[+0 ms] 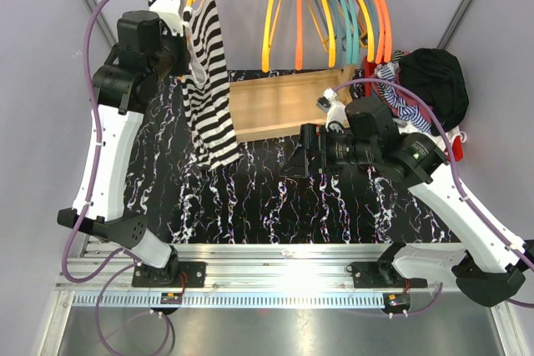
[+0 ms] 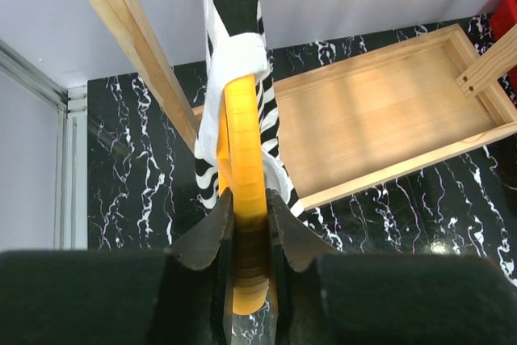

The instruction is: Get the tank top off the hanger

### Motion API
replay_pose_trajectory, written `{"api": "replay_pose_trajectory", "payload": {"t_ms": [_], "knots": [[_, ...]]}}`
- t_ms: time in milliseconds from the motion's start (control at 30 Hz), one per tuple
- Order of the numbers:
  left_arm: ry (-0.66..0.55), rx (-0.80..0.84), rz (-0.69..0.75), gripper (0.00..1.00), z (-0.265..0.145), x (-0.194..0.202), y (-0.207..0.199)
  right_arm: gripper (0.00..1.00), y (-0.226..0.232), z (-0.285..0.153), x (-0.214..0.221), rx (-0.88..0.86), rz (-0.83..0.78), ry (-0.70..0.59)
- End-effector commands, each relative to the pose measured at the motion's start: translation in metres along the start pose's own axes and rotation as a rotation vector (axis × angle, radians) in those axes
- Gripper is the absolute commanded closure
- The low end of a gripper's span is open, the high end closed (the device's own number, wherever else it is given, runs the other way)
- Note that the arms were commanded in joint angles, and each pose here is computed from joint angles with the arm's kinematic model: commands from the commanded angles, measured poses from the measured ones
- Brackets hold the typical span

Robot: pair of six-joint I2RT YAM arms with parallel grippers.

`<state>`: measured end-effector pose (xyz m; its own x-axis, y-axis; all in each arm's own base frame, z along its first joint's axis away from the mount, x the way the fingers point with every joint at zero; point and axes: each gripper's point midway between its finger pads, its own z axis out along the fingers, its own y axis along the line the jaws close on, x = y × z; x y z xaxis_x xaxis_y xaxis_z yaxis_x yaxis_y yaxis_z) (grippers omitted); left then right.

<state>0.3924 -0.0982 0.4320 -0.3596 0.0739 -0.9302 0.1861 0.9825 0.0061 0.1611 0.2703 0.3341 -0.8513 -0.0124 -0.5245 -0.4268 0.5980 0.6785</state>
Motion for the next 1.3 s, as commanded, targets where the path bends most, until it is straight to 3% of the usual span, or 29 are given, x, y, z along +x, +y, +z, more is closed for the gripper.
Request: {"api": "replay_pose_trajectory", "payload": {"t_ms": [0, 367, 600, 833, 1000, 1033, 1133, 1267], "knots": [[-0.189, 0.016, -0.014, 1.00, -0.019, -0.049, 0.000, 0.00, 0.003, -0.003, -0.006, -0.011, -0.049, -0.057], [-0.425, -0.002, -0.021, 1.00, -0.038, -0.106, 0.004, 0.00, -0.009, 0.004, -0.004, 0.026, -0.066, -0.048], [-0.565, 0.036, -0.022, 1.00, -0.069, -0.110, 0.000, 0.00, -0.017, 0.018, -0.001, 0.034, -0.078, -0.023], [-0.589, 0.040, 0.001, 1.00, -0.076, -0.105, 0.000, 0.00, -0.021, 0.035, 0.001, 0.028, -0.077, 0.027], [-0.475, 0.140, -0.013, 1.00, -0.085, -0.065, -0.016, 0.00, -0.017, 0.034, -0.007, 0.018, -0.087, -0.003], [-0.422, 0.162, -0.020, 1.00, -0.078, -0.042, -0.020, 0.00, -0.014, 0.033, -0.009, 0.012, -0.090, -0.015], [-0.406, 0.236, -0.061, 1.00, -0.113, -0.012, -0.030, 0.00, -0.006, 0.031, -0.014, -0.022, -0.092, -0.033], [-0.285, 0.347, -0.119, 1.00, -0.150, 0.060, -0.047, 0.00, 0.013, 0.028, -0.022, -0.105, -0.100, -0.062]]}}
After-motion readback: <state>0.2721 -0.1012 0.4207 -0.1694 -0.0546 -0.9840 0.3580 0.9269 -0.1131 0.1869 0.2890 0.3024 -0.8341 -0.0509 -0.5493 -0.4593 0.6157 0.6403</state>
